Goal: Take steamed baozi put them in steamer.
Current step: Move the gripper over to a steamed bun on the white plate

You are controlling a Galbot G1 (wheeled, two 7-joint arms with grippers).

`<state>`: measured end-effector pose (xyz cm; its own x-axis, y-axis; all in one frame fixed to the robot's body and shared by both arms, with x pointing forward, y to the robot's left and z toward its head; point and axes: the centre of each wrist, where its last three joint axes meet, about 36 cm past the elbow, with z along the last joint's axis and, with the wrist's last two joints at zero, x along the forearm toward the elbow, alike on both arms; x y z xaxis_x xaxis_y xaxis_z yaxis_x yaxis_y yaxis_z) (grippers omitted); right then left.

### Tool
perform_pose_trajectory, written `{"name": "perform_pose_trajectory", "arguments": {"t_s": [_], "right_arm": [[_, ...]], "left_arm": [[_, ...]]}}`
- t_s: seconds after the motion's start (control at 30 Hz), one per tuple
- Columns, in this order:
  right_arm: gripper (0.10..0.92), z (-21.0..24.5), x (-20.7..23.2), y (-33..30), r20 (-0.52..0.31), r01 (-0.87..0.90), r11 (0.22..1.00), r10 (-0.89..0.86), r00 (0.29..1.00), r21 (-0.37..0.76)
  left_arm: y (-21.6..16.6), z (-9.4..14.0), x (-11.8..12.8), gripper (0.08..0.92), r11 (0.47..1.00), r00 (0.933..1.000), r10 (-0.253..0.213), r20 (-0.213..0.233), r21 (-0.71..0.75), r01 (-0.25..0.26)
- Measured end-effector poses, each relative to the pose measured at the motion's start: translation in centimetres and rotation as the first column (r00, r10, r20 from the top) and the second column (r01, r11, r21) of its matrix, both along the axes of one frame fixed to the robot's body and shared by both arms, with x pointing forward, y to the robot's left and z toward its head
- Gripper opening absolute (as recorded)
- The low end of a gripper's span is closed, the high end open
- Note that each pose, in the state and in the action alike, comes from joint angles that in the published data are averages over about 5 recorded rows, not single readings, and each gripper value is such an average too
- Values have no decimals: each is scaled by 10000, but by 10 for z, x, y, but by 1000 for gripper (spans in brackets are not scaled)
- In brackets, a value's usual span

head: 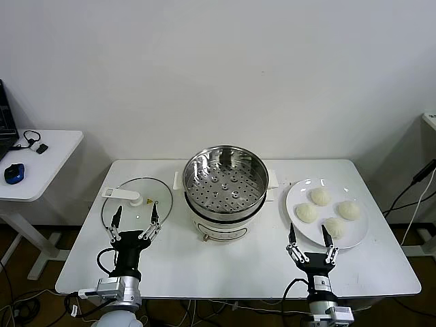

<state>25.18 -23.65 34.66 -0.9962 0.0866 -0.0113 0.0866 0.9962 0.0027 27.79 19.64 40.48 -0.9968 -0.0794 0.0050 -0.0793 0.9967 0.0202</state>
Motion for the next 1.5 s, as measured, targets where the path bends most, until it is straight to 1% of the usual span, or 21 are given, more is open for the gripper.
{"name": "perform_pose_trajectory", "arguments": {"t_s": [0.17,0.4,0.6,0.73,0.93,1.13,1.3,1.5], "right_arm": [[823,8,14,-18,-447,86,9991,-104,9989,-417],[823,27,53,-55,-1140,-37,9889,-134,9934,-1488],[823,44,93,-88,-1713,-483,9613,12,9852,-2714],[823,55,117,-111,-2215,-1010,9200,159,9750,-3787],[823,77,150,-149,-3226,-2315,8067,538,9450,-5437],[823,103,180,-185,-4513,-3937,6567,901,8878,-6433],[823,129,207,-208,-5664,-5321,5321,1149,8161,-6586],[823,155,245,-223,-6976,-6830,4000,1354,7035,-6111]], "left_arm": [[0,0,0,823,10000,10000,-15,18,-1,15],[0,-1,1,823,10000,10000,-40,18,-27,40],[-1,-3,2,823,10000,10000,-72,9,-68,72],[-3,-4,2,823,9999,9999,-111,-9,-97,111],[-5,-6,2,823,9998,9998,-177,-46,-122,176],[-7,-9,2,823,9997,9997,-215,-68,-148,214],[-8,-12,2,823,9996,9997,-225,-101,-186,223],[-9,-16,1,823,9993,9995,-281,-135,-257,278]]}}
